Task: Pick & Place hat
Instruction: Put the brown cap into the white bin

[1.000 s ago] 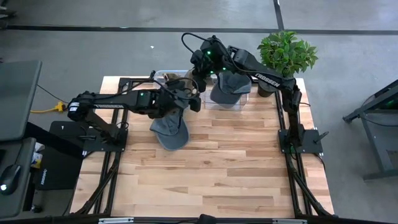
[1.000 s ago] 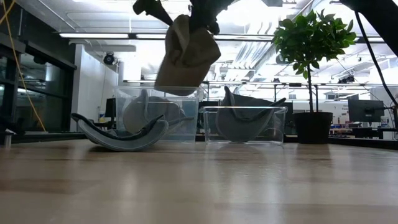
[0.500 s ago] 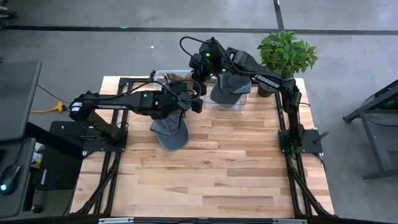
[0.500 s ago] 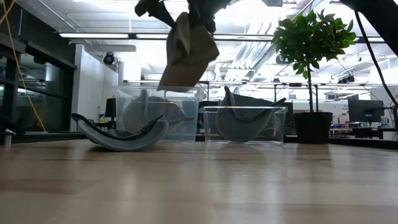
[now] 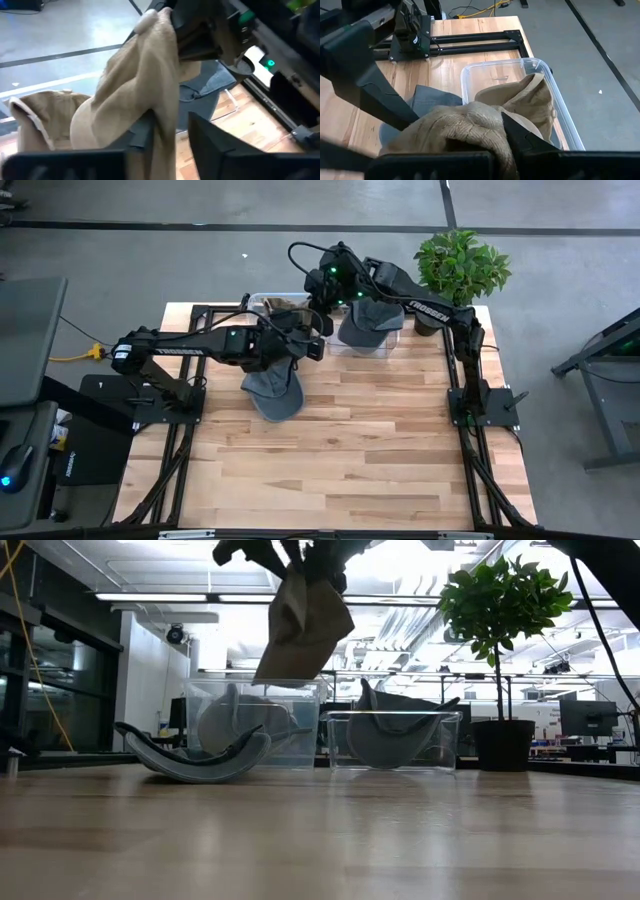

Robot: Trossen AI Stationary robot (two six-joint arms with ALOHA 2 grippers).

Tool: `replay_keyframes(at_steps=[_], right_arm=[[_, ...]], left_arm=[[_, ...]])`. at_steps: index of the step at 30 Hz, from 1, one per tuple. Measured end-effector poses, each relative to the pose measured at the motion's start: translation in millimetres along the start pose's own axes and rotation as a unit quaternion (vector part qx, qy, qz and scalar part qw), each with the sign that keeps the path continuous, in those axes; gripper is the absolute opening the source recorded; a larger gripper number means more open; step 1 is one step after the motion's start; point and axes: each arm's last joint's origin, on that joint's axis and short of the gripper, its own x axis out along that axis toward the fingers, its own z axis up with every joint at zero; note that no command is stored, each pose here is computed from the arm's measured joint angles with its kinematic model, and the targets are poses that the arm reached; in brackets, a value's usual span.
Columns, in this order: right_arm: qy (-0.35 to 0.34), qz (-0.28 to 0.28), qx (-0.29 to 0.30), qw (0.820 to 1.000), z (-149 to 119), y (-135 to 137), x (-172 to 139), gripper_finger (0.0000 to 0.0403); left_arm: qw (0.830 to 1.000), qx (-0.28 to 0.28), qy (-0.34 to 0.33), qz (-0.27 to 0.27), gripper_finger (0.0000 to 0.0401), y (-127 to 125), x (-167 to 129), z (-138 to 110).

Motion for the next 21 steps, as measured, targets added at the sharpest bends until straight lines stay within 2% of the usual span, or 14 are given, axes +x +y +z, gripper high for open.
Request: replay_keyframes(at_steps=[3, 5, 21], right_arm=[[0.002, 0.0, 0.0, 1.0, -0.4, 0.1, 0.0, 0.0], [0.002, 0.0, 0.0, 1.0, -0.4, 0.1, 0.0, 0.0], [0.0, 0.015, 0.002, 1.0, -0.3, 0.8, 0.0, 0.0]], left_arm=[[1.0, 0.006, 0.003, 0.004, 0.0035, 1.1, 0.0, -0.9], [1.0, 0.009, 0.005, 0.006, 0.001, 1.6, 0.0, -1.4], [1.0, 0.016, -0.004, 0.022, 0.0, 3.3, -0.2, -1.7]])
